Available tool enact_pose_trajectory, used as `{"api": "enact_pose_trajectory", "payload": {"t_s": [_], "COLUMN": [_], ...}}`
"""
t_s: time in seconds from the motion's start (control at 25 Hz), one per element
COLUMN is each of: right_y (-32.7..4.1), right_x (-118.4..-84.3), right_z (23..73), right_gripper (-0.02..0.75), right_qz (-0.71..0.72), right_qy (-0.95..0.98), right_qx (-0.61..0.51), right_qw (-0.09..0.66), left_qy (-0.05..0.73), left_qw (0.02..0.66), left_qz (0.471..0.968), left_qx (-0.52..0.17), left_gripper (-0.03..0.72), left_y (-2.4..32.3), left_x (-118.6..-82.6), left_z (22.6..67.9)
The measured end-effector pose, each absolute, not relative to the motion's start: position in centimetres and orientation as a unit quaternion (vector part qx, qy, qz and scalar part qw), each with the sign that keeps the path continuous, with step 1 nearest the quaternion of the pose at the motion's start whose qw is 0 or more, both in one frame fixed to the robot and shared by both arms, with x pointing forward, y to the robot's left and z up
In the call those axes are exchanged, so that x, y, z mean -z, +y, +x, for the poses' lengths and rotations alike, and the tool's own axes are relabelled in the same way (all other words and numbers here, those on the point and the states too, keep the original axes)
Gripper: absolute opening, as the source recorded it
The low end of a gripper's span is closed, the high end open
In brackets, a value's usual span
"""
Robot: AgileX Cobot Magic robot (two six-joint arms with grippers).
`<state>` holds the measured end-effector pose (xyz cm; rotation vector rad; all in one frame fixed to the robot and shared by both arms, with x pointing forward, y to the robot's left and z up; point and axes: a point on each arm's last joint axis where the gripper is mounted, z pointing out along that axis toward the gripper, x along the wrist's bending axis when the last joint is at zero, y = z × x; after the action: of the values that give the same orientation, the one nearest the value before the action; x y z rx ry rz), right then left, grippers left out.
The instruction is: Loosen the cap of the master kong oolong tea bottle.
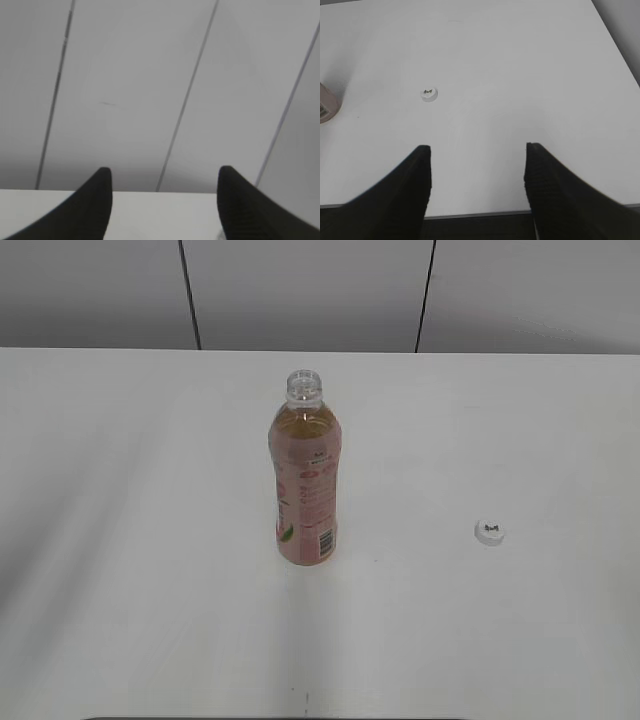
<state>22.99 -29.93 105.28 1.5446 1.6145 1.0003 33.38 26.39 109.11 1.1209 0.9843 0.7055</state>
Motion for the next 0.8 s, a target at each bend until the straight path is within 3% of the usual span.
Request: {"api": "enact_pose_trajectory", "payload": {"t_s": [0.2,0.36,0.52,0.8], "right_y": [-29.9,-29.9,-29.9,-29.9], "right_x": [-105.3,-105.3,-105.3,-105.3], "right_z": [23.0,23.0,23.0,23.0], "right_gripper": [0.449,0.449,0.449,0.449], "right_qz": [0.594,0.594,0.594,0.594], "right_qy": [0.620,0.620,0.620,0.620], "right_qx": [-0.385,-0.385,-0.385,-0.385], "right_qw": [0.340,0.340,0.340,0.340], "left_qy": [0.499,0.561,0.569,0.551], "left_qw": [0.623,0.537,0.500,0.416], "left_qz": [0.462,0.511,0.571,0.670], "left_qx": [-0.387,-0.368,-0.317,-0.271], "left_gripper": [0.416,0.416,0.416,0.416], "left_y": [28.2,28.6,28.1,28.3], "left_x": [-108.7,-106.6,-105.7,-108.3], "left_z": [34.0,33.8,32.7,30.6]}}
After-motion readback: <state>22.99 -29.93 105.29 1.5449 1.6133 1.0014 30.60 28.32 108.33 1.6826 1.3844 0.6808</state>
